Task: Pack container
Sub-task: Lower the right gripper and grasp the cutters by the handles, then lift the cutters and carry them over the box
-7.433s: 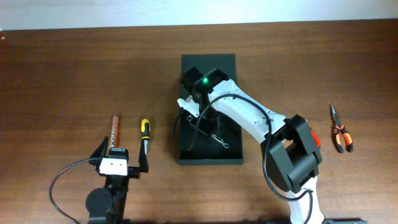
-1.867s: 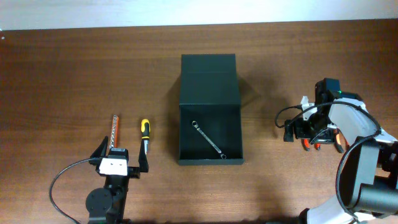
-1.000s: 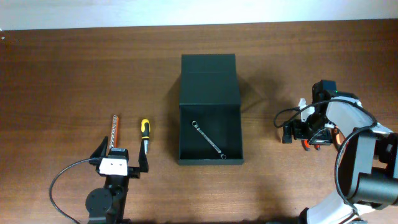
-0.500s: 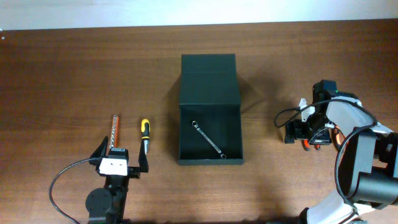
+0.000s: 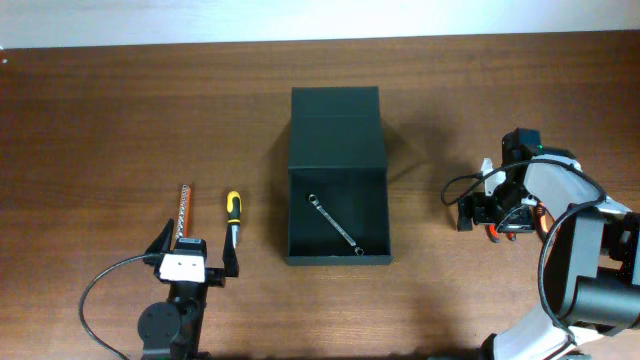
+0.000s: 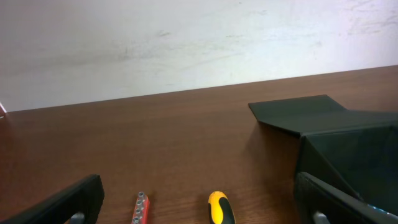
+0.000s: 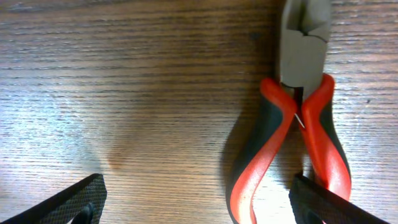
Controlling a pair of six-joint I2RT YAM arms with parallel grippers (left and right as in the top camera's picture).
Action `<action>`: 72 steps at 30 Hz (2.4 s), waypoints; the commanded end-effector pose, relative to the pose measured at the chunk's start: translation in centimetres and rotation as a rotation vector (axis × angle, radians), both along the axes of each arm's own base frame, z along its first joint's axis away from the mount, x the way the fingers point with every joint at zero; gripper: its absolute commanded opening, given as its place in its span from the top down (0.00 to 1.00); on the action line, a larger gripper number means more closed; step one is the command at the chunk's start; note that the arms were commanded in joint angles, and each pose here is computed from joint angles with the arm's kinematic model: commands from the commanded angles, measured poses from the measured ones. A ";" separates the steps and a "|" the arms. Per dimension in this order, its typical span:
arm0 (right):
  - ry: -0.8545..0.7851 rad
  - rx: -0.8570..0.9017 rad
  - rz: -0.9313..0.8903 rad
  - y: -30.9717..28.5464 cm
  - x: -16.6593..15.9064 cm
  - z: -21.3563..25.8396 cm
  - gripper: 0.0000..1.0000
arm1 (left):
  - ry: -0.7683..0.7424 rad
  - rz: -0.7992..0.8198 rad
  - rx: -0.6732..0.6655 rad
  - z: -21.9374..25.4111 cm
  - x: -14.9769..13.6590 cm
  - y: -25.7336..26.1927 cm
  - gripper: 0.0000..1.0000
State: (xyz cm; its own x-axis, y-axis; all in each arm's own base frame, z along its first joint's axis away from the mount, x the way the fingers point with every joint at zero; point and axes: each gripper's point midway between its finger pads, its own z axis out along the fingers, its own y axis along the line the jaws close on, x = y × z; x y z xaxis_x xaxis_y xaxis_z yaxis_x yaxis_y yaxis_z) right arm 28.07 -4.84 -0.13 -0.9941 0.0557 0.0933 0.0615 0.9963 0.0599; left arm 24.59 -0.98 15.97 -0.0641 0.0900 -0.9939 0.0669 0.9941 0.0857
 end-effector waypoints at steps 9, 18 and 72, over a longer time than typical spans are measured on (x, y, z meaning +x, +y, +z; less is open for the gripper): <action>0.061 -0.019 0.007 -0.5 -1.0 -1.6 0.09 | 0.003 0.012 0.020 -0.2 0.0 0.3 0.01; 0.065 -0.019 0.000 -0.4 -1.1 -1.6 0.38 | 0.002 0.012 0.020 -0.2 0.0 0.3 0.01; -0.248 0.184 0.647 24.9 5.2 20.2 0.96 | 0.002 0.013 0.020 -0.2 0.0 0.3 0.01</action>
